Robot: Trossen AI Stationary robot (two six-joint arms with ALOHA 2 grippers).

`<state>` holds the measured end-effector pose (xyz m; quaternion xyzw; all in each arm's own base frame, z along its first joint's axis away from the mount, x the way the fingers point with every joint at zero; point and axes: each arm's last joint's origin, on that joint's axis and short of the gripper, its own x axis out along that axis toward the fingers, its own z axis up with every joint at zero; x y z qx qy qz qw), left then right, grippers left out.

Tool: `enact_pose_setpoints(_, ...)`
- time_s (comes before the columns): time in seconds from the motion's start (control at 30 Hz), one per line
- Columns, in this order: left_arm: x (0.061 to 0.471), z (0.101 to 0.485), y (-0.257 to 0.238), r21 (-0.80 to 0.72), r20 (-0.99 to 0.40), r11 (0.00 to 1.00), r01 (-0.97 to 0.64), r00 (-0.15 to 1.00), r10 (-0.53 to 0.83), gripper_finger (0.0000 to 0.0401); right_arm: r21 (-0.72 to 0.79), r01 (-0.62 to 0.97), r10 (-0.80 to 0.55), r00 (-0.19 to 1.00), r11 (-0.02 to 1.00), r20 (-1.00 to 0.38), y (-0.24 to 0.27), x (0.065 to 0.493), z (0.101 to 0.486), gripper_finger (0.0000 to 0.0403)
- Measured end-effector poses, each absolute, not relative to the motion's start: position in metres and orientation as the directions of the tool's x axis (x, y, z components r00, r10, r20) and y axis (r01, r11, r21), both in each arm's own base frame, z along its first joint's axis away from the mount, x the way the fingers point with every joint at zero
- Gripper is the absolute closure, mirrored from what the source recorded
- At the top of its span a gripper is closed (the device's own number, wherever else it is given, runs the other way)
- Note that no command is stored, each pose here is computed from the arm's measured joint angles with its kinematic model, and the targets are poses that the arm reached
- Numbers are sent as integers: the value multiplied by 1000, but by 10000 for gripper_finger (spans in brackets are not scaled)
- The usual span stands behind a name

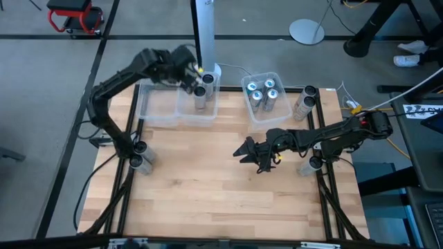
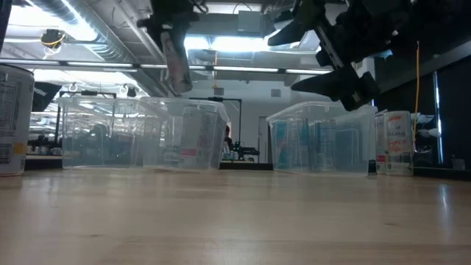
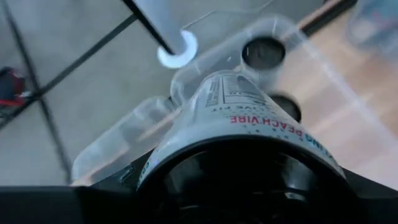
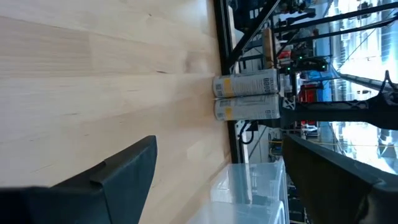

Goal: Sort soda cans
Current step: Put the bottom left white-pink soda can into the top center transparent bin

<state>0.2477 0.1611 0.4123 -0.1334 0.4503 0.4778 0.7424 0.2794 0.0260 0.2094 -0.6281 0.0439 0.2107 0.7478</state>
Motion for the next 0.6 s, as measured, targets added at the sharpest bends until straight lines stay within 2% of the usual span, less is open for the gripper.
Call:
enact_pose_setpoints(0.1,245,410,185,196,-795,515,-834,172,582,155,-921,-371,260,907,122,-331,26,279,209,61)
enact_pose_setpoints(0.23,243,395,213,196,-831,512,-836,136,540,155,-923,-366,260,908,118,-327,26,280,209,61)
enact_pose_setpoints(0.6,265,343,252,200,-911,598,-776,77,405,155,-936,-347,196,923,55,-330,24,280,209,61)
